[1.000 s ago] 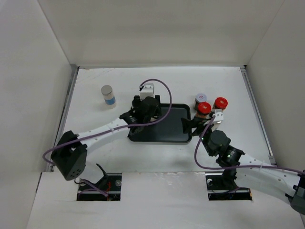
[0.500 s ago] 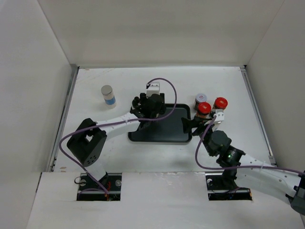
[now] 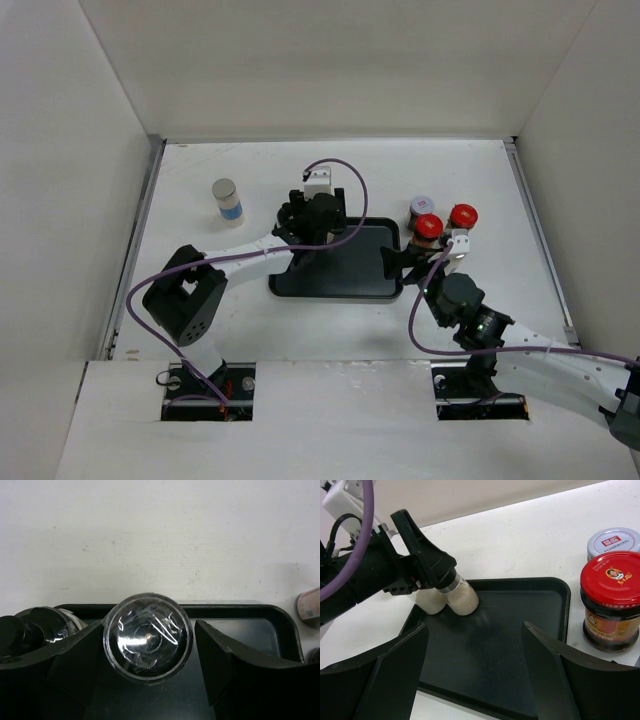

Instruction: Organize the condiment bottles

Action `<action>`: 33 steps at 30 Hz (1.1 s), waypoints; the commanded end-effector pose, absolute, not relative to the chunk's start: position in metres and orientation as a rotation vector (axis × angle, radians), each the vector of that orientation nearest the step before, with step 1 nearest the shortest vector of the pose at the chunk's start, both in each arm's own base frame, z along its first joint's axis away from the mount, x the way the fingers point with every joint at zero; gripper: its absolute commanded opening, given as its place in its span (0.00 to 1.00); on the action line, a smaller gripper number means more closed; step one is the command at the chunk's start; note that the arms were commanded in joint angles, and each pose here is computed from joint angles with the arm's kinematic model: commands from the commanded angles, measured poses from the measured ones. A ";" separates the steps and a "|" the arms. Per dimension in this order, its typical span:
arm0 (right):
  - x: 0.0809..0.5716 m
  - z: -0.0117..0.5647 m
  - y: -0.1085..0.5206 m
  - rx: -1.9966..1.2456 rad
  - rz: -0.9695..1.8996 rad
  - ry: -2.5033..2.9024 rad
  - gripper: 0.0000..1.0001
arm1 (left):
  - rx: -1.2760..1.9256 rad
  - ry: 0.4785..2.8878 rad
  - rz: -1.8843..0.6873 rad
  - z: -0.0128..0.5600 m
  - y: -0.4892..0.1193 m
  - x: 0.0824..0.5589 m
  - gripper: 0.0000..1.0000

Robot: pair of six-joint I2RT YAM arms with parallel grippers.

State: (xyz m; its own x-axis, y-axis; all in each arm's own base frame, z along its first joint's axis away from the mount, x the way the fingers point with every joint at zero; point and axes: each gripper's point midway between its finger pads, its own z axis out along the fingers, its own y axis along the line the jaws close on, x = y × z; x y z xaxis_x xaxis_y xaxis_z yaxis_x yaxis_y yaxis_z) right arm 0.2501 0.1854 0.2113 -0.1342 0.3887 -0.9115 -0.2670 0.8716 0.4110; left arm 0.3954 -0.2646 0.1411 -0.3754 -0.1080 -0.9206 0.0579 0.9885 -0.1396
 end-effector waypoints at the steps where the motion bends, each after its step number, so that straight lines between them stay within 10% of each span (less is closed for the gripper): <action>1: 0.252 0.220 0.184 0.130 0.591 1.573 0.81 | -0.104 1.832 -0.240 0.180 -0.266 0.405 0.71; 15: 0.250 0.222 0.181 0.137 0.597 1.566 0.81 | -0.148 1.690 -0.346 0.261 -0.254 0.377 0.79; 33: 0.251 0.219 0.187 0.121 0.597 1.579 0.82 | -0.582 1.770 0.113 0.213 -0.031 0.433 0.86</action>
State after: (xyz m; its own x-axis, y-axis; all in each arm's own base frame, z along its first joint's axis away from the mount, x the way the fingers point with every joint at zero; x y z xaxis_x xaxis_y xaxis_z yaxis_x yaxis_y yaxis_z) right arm 0.2505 0.1860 0.2094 -0.1391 0.3878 -0.9112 -0.2644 0.8722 0.4115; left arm 0.4175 -0.0282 0.2085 -0.1604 -0.3010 -0.9400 -0.4576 0.8665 -0.1994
